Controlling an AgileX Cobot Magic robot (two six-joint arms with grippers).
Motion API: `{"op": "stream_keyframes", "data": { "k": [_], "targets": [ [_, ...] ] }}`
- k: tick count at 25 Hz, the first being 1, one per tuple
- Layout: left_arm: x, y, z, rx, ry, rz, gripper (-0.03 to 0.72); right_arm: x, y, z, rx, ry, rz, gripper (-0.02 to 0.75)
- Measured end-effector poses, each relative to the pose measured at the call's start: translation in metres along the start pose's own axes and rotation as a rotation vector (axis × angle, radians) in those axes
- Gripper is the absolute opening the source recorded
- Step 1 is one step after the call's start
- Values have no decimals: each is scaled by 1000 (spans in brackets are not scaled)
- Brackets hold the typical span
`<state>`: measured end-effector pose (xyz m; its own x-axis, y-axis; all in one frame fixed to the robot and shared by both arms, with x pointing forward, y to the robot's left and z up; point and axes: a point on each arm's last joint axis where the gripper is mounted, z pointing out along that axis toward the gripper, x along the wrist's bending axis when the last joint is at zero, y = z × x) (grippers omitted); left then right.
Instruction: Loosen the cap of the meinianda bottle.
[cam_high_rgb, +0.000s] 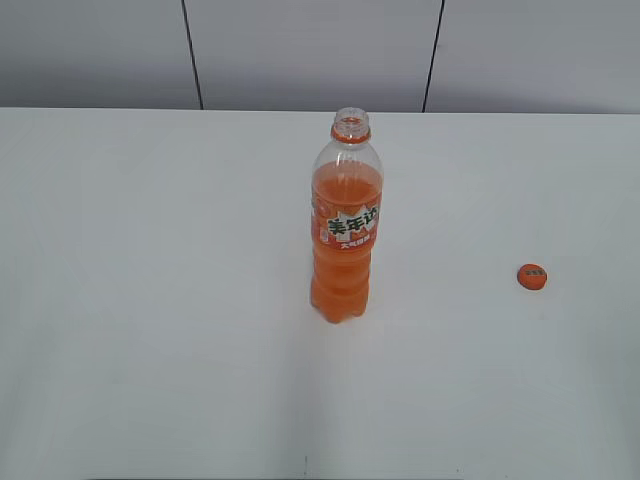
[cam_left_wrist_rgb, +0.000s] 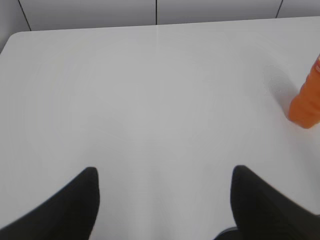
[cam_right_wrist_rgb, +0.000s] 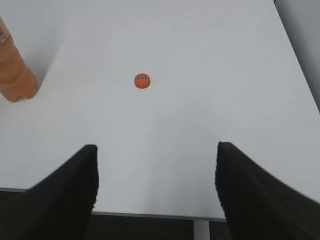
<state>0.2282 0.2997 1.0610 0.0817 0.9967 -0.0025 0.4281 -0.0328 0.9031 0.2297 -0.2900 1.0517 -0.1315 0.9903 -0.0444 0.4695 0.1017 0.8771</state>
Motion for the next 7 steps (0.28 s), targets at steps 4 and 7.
{"op": "stream_keyframes", "data": {
  "k": [4,7],
  "targets": [
    [0,0,0,0,0,0,499,0,0,0,0,0,0,547],
    [0,0,0,0,0,0,499,0,0,0,0,0,0,547]
  ]
}}
